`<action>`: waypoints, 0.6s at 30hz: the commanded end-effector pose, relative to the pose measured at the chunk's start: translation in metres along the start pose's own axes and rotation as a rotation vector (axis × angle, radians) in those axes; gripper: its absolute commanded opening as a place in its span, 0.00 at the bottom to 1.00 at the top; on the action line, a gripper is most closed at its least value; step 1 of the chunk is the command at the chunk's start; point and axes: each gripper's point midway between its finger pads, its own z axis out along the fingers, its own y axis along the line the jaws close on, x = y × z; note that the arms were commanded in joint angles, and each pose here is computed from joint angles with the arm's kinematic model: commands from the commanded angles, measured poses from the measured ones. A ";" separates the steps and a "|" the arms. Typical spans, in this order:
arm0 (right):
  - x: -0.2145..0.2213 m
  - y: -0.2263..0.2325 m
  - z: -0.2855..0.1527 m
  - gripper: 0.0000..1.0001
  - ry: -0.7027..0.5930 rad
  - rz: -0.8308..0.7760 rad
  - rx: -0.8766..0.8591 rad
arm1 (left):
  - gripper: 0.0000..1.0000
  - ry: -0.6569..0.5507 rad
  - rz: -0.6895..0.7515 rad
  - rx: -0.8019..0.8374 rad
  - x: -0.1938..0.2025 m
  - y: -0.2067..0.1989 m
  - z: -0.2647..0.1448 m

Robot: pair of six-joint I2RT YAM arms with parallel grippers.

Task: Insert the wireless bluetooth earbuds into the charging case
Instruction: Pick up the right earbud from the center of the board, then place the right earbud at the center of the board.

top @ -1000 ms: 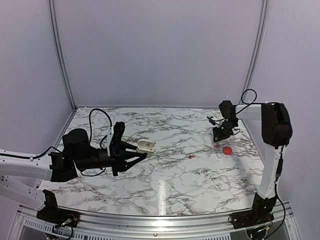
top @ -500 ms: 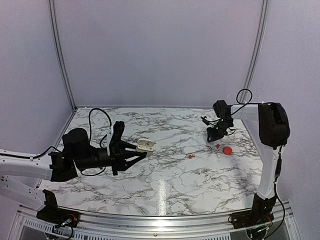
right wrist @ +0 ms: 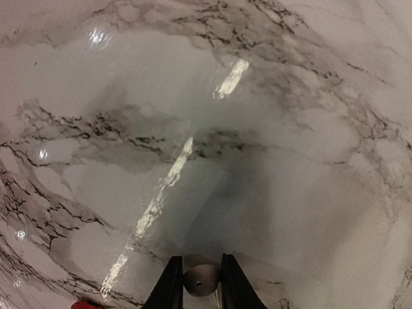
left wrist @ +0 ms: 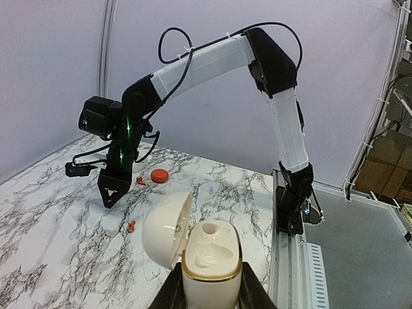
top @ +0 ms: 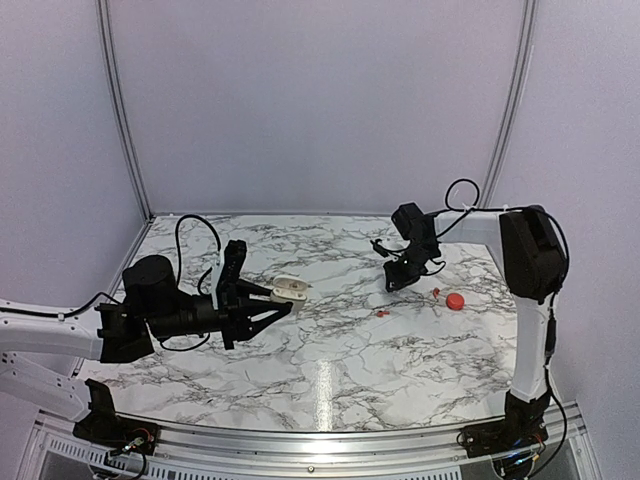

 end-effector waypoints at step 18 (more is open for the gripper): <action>0.047 0.195 -0.052 0.18 -0.005 -0.247 -0.151 | 0.00 -0.084 -0.011 0.013 -0.019 -0.008 -0.020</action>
